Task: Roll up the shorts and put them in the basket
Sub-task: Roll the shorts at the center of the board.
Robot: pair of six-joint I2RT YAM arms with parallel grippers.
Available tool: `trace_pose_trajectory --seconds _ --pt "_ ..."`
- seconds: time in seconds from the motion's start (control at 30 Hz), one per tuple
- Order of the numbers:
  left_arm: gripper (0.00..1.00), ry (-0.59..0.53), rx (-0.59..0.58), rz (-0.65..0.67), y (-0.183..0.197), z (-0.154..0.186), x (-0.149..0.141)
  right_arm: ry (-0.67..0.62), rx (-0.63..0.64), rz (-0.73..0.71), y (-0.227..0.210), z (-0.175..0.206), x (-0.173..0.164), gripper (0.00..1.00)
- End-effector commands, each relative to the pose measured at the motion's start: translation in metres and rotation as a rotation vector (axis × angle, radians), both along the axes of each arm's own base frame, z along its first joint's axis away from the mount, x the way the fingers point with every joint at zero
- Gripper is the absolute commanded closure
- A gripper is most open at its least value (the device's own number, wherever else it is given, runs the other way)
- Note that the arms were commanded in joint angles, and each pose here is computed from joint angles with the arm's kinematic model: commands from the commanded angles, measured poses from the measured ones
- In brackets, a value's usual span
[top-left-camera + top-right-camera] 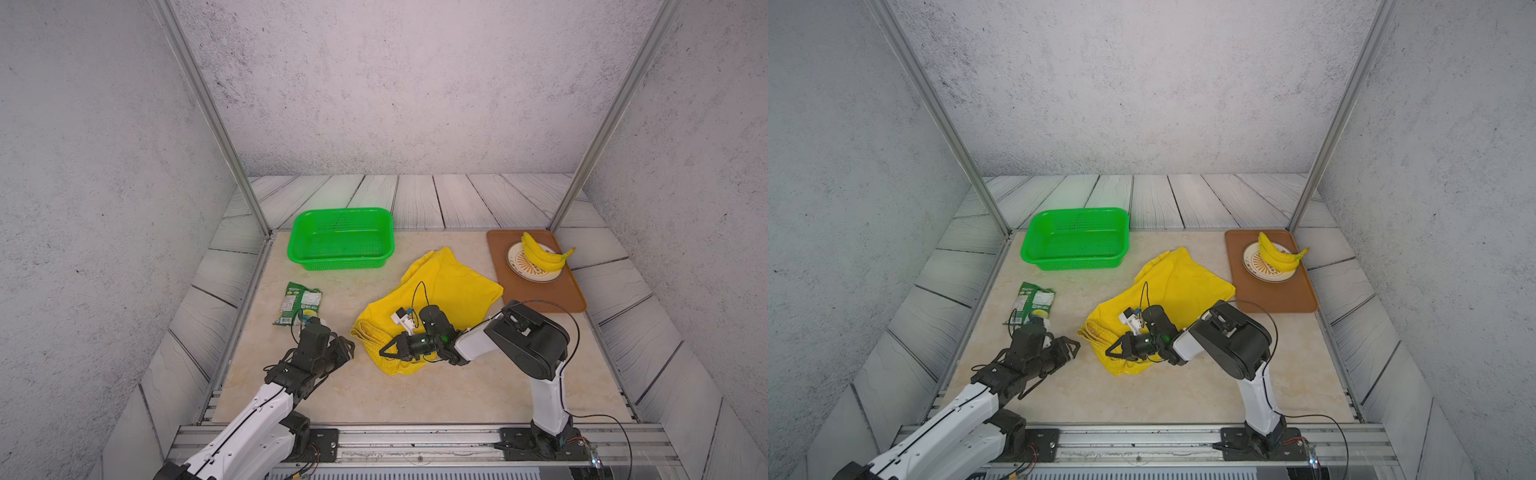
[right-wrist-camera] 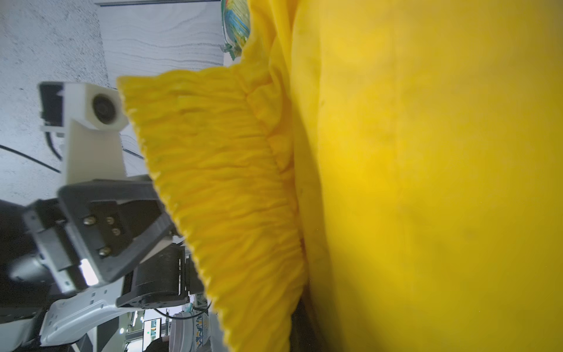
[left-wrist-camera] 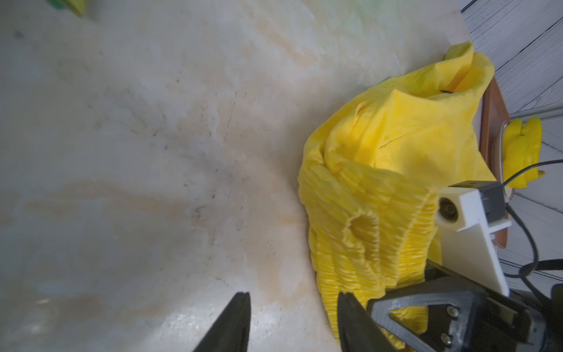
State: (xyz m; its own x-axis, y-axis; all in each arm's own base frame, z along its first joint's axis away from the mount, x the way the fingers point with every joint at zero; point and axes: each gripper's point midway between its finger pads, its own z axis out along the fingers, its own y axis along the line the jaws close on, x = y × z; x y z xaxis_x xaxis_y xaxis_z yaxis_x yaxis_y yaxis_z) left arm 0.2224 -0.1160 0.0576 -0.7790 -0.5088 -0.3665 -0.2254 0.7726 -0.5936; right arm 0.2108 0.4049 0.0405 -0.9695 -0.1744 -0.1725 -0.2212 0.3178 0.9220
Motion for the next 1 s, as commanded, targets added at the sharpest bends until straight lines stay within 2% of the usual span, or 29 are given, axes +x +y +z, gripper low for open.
trace_pose_trajectory --seconds 0.0,0.2,0.37,0.47,0.57,0.7,0.83,0.97 --pt "0.43 -0.086 -0.058 0.012 -0.008 0.013 0.020 0.121 -0.118 -0.064 -0.018 -0.045 -0.005 1.00" --pt "0.31 -0.115 -0.055 0.017 -0.019 0.012 0.052 0.131 -0.133 -0.062 -0.023 -0.049 -0.006 1.00" --pt "0.28 -0.073 -0.058 0.014 -0.031 -0.011 0.072 0.147 -0.140 -0.070 -0.029 -0.053 -0.005 1.00" --pt "0.26 -0.042 -0.063 0.011 -0.037 -0.025 0.082 0.164 -0.153 -0.067 -0.033 -0.059 -0.006 0.96" --pt "0.27 0.020 -0.038 0.024 -0.037 -0.042 0.084 0.179 -0.165 -0.069 -0.037 -0.065 -0.006 0.86" --pt "0.38 0.085 -0.029 0.015 -0.044 -0.059 0.085 0.188 -0.196 -0.062 -0.045 -0.072 -0.008 0.81" --pt "0.67 0.110 -0.013 -0.009 -0.055 -0.068 0.088 0.193 -0.212 -0.048 -0.049 -0.075 -0.009 0.75" --pt "0.99 0.140 0.021 -0.008 -0.054 -0.077 0.090 0.174 -0.260 -0.031 -0.056 -0.074 -0.011 0.71"
